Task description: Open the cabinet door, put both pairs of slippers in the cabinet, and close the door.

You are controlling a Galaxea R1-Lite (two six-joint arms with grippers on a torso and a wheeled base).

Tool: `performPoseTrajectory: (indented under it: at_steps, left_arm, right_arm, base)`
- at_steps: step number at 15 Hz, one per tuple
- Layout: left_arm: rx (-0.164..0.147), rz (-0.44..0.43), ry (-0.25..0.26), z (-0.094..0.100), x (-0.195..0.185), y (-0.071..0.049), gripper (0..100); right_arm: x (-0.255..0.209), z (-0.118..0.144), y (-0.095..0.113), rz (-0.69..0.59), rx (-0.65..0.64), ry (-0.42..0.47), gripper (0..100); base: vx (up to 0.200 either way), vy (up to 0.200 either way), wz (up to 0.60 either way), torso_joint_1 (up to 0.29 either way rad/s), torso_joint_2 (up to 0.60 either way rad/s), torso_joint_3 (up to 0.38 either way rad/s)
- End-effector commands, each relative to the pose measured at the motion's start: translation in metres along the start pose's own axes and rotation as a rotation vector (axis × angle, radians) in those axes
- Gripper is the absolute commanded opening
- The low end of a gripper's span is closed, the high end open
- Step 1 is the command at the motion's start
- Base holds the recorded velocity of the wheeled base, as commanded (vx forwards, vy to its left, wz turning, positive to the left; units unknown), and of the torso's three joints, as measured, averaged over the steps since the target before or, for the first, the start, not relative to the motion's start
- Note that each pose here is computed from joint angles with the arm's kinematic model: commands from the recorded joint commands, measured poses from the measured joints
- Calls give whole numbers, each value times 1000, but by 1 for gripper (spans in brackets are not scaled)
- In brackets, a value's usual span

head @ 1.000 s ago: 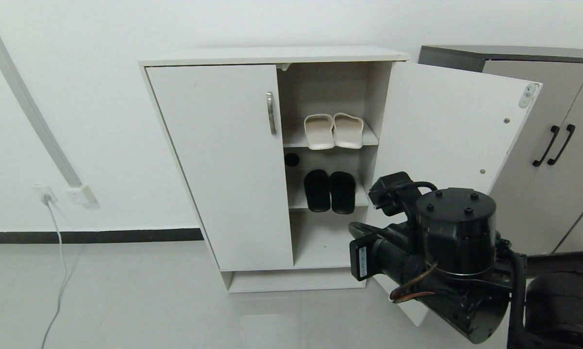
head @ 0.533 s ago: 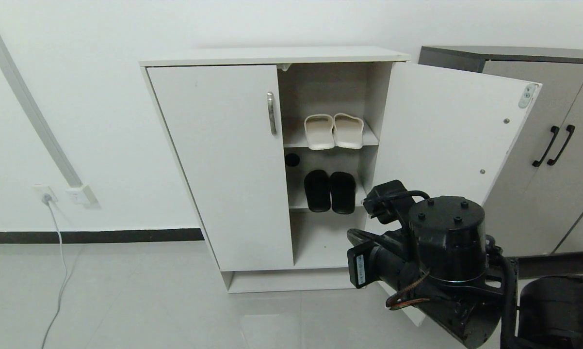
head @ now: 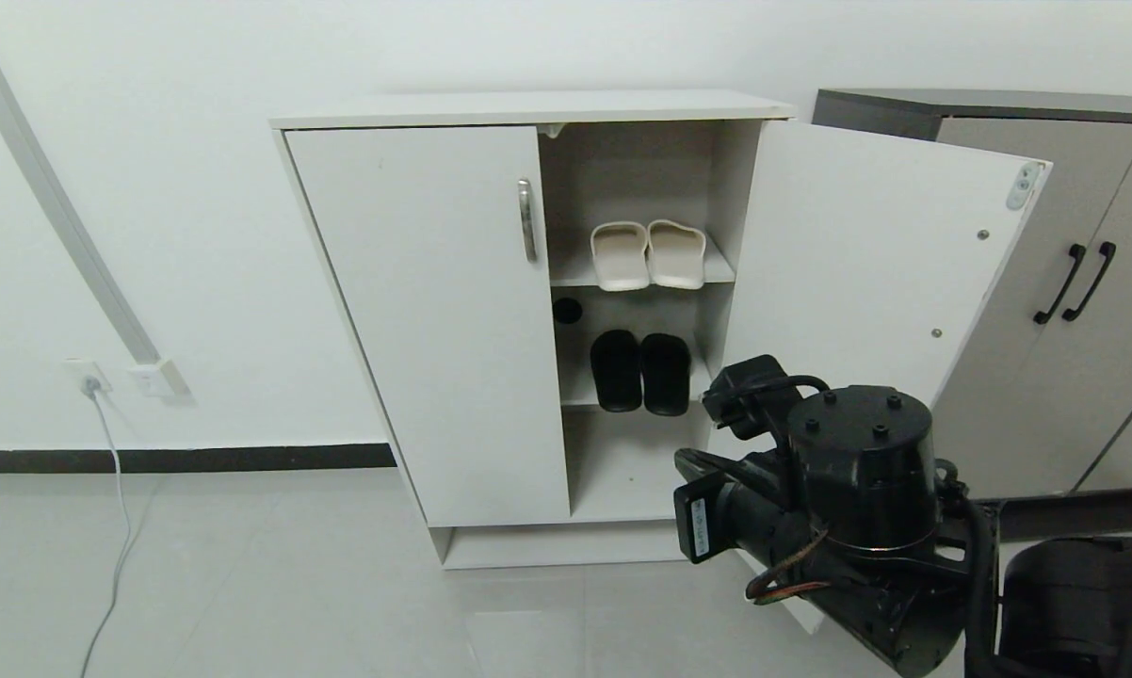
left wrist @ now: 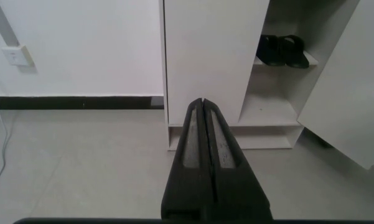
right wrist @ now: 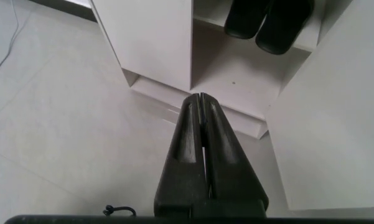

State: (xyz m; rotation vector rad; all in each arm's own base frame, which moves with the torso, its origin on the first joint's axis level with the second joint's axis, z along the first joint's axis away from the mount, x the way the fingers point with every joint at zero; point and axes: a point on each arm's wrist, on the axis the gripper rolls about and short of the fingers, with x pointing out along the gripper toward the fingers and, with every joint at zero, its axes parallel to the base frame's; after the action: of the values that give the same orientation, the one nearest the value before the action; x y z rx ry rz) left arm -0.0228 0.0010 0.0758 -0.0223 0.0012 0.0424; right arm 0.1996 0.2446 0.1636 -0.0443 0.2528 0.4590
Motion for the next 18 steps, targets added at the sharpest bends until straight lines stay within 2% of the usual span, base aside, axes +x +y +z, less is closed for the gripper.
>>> performPoseTrajectory:
  at_steps: [1, 4, 8, 18]
  left_arm:
    - [-1, -1, 1, 0, 0, 0, 0]
    - [-1, 1, 1, 0, 0, 0, 0]
    - [-1, -1, 1, 0, 0, 0, 0]
    - [1, -1, 1, 0, 0, 0, 0]
  right_arm:
    - [1, -2, 1, -1, -12, 8, 0]
    - [2, -4, 1, -4, -16, 13, 0]
    - [2, -4, 1, -5, -17, 12, 0]
    - [2, -5, 1, -6, -19, 16, 0]
  base:
    - [0, 0, 0, 0, 0, 0]
    - [0, 0, 0, 2, -147, -281]
    - [0, 0, 0, 35, -497, -375]
    - [0, 0, 0, 130, -464, -342]
